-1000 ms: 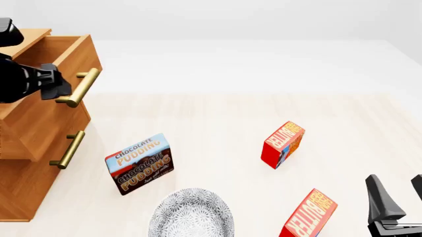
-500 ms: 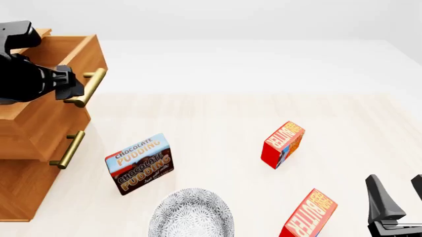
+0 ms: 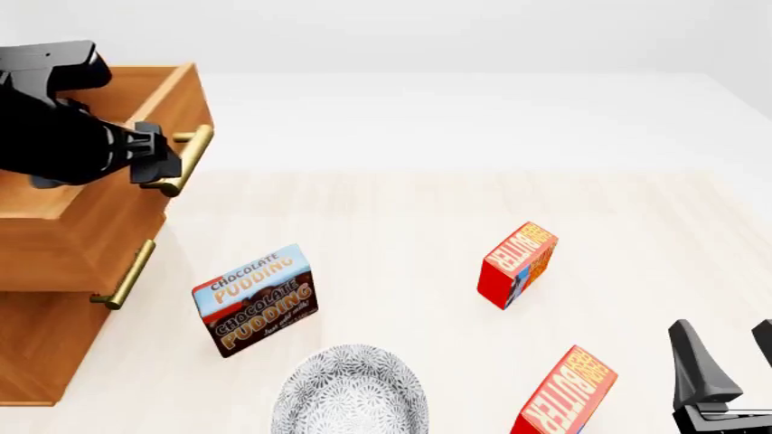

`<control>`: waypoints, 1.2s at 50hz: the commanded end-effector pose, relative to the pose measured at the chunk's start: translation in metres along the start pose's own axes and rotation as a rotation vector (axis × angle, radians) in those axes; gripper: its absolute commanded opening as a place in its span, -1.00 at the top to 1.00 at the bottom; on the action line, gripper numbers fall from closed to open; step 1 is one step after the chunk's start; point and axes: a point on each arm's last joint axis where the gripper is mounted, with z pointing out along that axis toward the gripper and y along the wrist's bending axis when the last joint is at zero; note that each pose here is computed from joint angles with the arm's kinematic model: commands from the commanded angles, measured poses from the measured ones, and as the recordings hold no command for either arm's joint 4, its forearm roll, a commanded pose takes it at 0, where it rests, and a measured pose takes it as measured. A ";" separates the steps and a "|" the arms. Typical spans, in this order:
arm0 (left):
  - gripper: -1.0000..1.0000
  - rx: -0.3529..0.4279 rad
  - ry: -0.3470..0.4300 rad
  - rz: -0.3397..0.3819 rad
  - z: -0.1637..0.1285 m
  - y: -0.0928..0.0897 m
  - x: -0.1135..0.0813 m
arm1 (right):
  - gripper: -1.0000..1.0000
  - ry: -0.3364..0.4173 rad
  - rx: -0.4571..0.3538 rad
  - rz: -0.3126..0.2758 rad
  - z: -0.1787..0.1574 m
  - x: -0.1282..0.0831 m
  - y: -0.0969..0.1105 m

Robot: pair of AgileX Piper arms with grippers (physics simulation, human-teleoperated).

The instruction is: Put the butter at the front in the top drawer of the cabinet and close it.

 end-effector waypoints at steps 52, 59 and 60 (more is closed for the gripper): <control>-1.00 0.231 0.012 0.147 -0.023 -0.080 0.005 | -1.00 0.000 0.000 0.000 0.000 0.000 0.000; -1.00 0.223 0.001 0.159 -0.035 -0.074 0.001 | -1.00 0.000 0.000 0.000 0.000 0.000 0.000; -1.00 0.223 -0.002 0.162 -0.040 -0.073 0.000 | -1.00 0.000 0.000 0.000 0.000 0.000 0.000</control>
